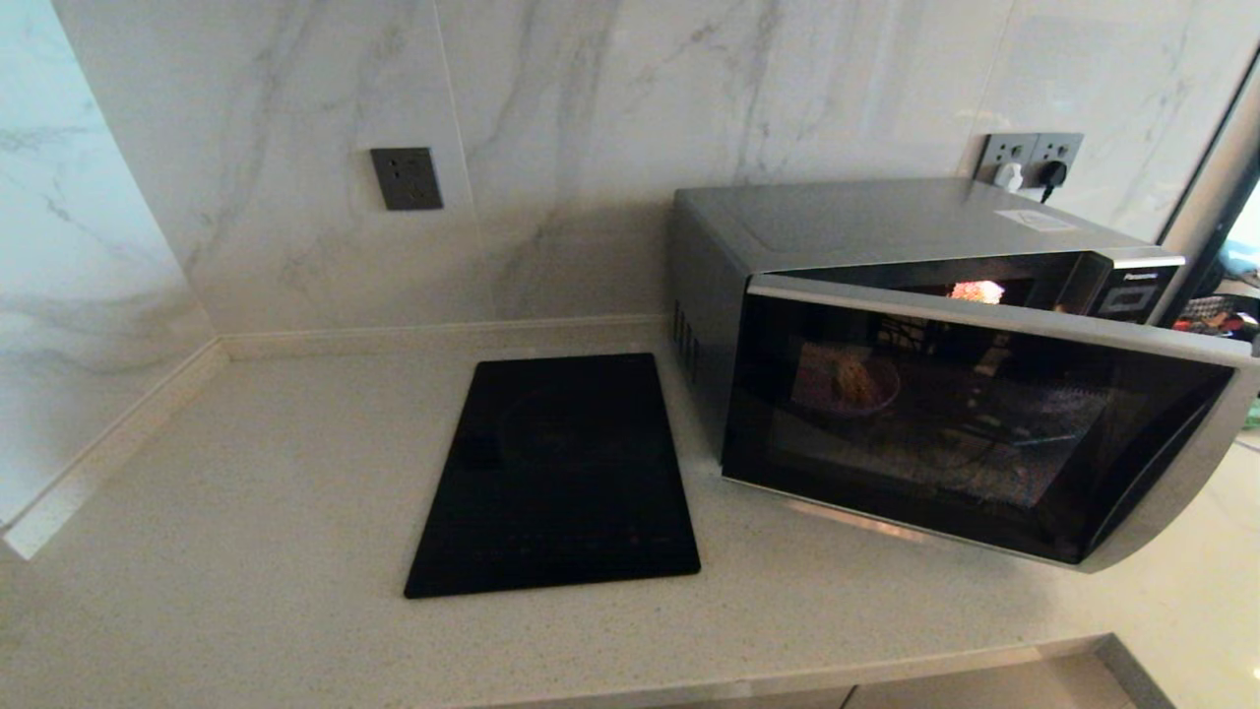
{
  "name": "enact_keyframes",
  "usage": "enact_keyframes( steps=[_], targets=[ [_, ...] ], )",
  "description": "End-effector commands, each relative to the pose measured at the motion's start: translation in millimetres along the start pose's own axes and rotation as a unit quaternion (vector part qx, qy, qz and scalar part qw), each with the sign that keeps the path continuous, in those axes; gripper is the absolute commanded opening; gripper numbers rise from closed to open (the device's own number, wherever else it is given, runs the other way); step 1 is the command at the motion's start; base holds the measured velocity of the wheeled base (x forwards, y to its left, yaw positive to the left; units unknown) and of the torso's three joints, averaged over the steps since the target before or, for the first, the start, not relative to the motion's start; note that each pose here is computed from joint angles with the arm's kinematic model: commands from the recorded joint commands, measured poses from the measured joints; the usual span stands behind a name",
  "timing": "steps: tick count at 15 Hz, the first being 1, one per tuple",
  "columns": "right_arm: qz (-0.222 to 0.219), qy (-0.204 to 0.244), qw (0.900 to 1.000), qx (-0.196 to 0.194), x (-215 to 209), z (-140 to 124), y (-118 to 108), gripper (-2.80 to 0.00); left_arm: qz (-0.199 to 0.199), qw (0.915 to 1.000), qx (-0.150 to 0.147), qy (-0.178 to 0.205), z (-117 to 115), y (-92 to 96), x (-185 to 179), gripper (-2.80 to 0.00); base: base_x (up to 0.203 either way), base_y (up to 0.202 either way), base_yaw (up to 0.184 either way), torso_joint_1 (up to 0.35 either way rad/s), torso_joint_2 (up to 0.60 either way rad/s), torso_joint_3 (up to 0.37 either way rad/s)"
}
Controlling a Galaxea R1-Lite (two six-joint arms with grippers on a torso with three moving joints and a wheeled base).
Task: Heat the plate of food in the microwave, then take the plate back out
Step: Open the microwave oven
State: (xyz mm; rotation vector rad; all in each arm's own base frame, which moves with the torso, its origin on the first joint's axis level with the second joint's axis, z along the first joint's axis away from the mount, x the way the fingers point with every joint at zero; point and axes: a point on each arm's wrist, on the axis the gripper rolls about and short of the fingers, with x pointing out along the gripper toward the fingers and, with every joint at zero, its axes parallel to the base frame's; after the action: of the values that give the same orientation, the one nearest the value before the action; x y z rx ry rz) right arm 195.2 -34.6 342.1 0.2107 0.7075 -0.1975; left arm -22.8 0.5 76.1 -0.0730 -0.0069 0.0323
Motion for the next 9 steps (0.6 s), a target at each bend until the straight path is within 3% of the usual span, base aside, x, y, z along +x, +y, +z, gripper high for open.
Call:
enact_keyframes(
  steps=[1, 4, 9],
  targets=[
    [-0.008, -0.015, 1.0, 0.0, -18, -8, -1, -2.8, 0.001, 1.0, 0.0, 0.001, 0, 0.0, 0, -2.8, 0.0, 0.0, 0.0, 0.0, 0.0, 0.0],
    [-0.025, -0.007, 1.0, 0.004, 7, 2, -2, -2.8, 0.001, 1.0, 0.0, 0.0, 0, 0.0, 0, -2.8, 0.0, 0.0, 0.0, 0.0, 0.0, 0.0],
    [-0.027, -0.067, 0.997, 0.033, 41, 31, -4, -2.8, 0.001, 1.0, 0.0, 0.001, 0, 0.0, 0, -2.8, 0.0, 0.0, 0.0, 0.0, 0.0, 0.0]
  ],
)
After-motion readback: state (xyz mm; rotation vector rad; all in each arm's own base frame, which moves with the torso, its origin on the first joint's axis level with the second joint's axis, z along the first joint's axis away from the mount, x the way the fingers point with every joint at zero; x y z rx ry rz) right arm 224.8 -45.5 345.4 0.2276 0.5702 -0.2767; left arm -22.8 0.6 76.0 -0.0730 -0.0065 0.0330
